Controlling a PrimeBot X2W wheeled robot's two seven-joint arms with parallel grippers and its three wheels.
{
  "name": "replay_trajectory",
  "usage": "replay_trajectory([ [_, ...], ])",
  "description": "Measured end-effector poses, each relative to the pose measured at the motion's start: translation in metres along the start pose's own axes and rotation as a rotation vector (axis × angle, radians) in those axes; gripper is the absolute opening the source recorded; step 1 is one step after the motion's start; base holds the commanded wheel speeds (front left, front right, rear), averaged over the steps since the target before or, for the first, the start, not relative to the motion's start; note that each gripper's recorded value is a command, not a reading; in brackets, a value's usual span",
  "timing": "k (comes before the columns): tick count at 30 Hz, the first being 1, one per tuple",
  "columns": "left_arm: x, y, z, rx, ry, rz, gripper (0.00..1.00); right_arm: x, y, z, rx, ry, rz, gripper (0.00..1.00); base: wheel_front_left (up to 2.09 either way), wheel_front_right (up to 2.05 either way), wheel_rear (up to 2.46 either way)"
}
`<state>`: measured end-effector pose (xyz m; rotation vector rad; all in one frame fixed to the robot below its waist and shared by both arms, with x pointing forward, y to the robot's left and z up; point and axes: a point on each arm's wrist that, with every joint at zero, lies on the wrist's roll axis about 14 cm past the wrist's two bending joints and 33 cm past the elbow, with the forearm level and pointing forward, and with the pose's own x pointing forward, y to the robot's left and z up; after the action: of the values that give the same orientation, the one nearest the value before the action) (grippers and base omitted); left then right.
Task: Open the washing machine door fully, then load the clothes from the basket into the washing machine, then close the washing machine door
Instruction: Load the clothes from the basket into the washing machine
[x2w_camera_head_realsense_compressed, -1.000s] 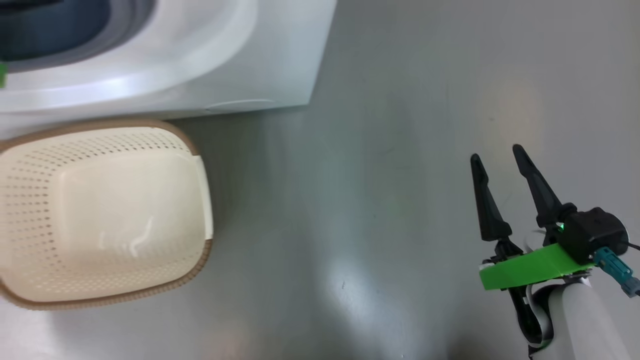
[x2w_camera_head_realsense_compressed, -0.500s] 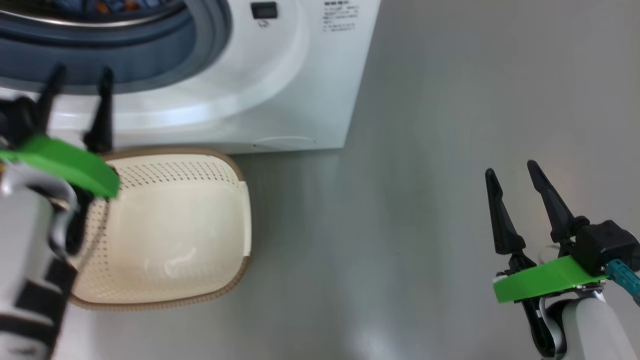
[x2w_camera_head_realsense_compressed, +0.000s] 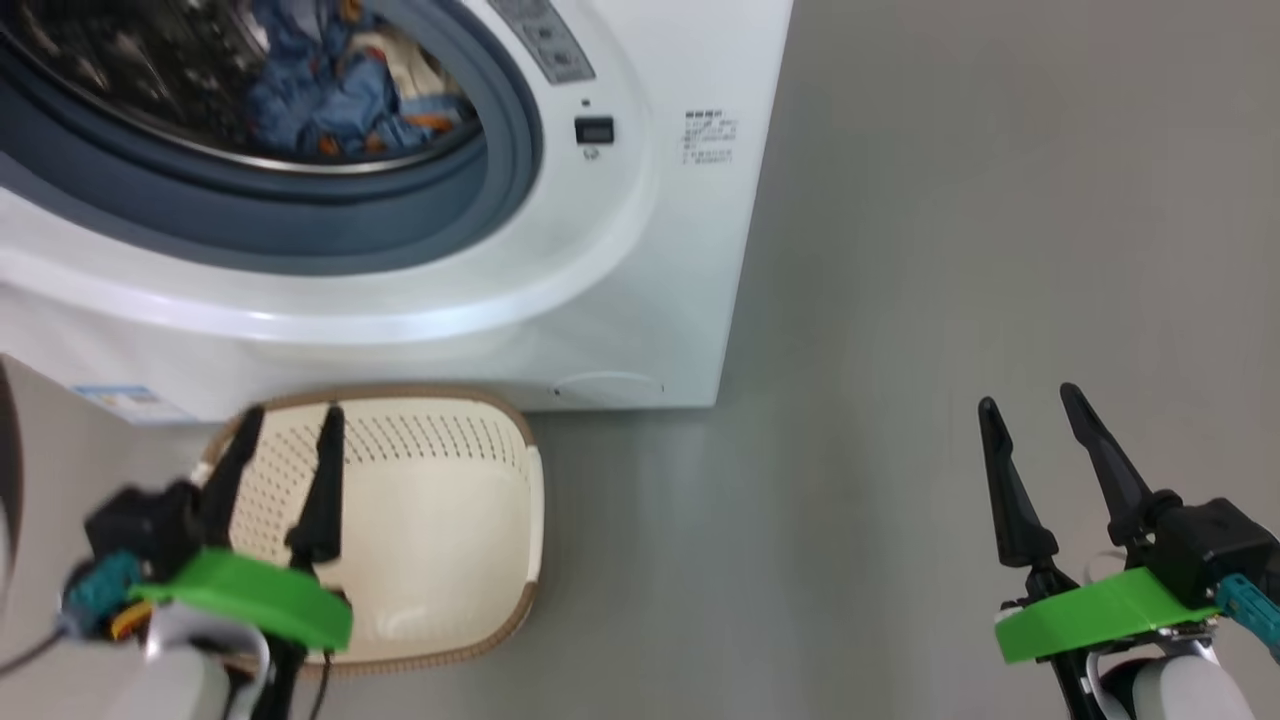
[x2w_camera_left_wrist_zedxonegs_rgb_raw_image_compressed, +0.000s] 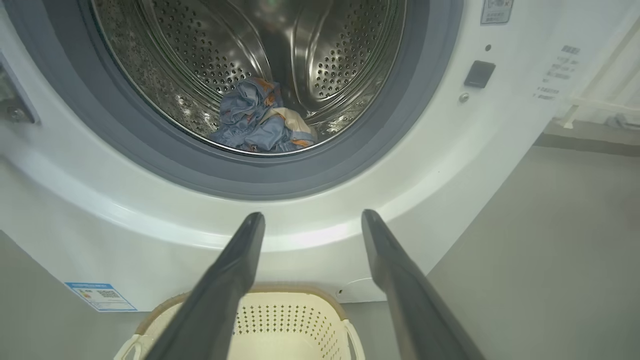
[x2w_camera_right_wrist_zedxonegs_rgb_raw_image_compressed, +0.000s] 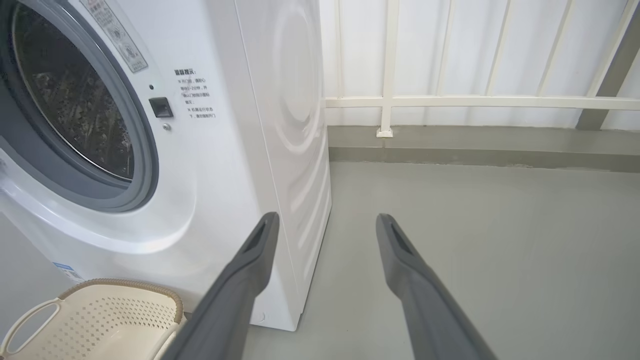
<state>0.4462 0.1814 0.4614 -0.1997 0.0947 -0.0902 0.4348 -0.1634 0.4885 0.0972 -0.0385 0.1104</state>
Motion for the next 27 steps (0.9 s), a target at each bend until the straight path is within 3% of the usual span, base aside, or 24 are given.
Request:
replay_trajectory([
  [11,-0.059,0.004,0.028,-0.131,-0.117,0.111,1.0,-0.037,0.0,0.039,-0.009,-0.072,-0.02,1.0,0.0,0.0,0.0],
  [27,-0.1,-0.035,0.044,-0.075,-0.21,0.007,1.0,-0.086,-0.008,0.052,0.035,-0.107,-0.066,1.0,0.0,0.0,0.0],
])
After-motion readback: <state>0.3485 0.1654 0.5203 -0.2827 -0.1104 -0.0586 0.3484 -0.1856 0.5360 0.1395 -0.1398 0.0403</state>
